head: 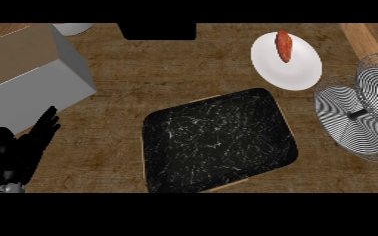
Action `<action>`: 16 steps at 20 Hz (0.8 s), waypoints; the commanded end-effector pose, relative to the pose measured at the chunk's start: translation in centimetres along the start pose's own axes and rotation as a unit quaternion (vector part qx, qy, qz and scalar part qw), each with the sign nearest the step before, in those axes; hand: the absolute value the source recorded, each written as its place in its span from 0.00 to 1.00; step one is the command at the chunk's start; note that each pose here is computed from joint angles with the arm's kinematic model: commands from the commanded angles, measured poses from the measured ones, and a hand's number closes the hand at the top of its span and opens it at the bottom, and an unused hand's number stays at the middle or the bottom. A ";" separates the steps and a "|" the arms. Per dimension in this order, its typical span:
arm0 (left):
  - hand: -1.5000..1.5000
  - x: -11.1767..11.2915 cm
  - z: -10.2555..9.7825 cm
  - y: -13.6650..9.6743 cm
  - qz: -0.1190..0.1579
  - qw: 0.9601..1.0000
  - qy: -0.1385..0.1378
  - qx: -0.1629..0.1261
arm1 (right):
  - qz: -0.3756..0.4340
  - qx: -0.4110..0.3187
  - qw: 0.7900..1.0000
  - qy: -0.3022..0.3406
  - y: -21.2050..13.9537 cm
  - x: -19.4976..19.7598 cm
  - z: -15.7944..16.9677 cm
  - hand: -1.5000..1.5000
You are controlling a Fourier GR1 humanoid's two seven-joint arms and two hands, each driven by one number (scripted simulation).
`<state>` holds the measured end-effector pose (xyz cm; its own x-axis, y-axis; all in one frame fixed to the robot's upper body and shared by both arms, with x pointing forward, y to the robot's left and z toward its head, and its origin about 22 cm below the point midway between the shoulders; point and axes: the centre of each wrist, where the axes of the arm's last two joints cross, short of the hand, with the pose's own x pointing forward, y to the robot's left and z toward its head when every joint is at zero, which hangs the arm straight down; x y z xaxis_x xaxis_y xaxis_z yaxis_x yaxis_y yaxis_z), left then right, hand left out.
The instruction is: Pick the cupcake from the tray and place it in the tiered basket
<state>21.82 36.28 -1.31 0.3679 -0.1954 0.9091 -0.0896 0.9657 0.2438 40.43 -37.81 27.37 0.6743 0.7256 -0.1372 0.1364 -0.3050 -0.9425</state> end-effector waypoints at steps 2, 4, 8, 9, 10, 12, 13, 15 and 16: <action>0.50 -1.1 0.1 -1.2 0.003 1.000 0.001 0.006 | -0.006 0.118 0.992 0.055 3.5 -0.6 -0.4 1.00; 0.50 -0.6 -0.4 -0.2 -0.005 1.000 0.001 0.012 | -0.004 0.172 0.981 0.086 2.1 -1.6 -1.5 0.00; 0.50 0.1 -0.9 -0.3 -0.003 1.000 -0.005 0.006 | -0.004 0.192 0.969 0.157 5.6 -2.4 -0.8 0.00; 0.50 -1.1 0.3 -1.3 0.000 1.000 -0.002 0.002 | -0.036 0.181 0.967 0.177 5.5 -3.0 -1.0 0.00; 0.50 -0.1 0.1 -0.4 0.005 1.000 -0.002 0.009 | -0.045 0.179 0.969 0.167 4.8 -2.4 -0.5 0.00; 0.50 0.0 0.6 -1.1 0.003 1.000 -0.002 0.006 | -0.073 0.155 0.973 0.152 6.0 -2.6 0.5 0.00; 0.50 -2.6 -0.3 -1.5 -0.007 1.000 -0.001 0.012 | -0.087 0.141 0.974 0.153 3.8 -3.1 -0.1 0.00; 0.50 -1.3 -0.4 -0.3 -0.003 1.000 -0.005 0.004 | -0.109 0.112 0.977 0.148 2.1 -2.8 -0.4 0.00; 0.50 -0.5 0.1 0.7 0.001 1.000 -0.001 -0.002 | -0.120 0.085 0.979 0.144 1.9 -4.1 -0.3 0.00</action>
<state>21.68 36.13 -2.23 0.3654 -0.1965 0.9099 -0.0968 0.9641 0.2471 39.23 -41.00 24.51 0.8401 0.5372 0.0756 0.0924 -0.0043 -0.9957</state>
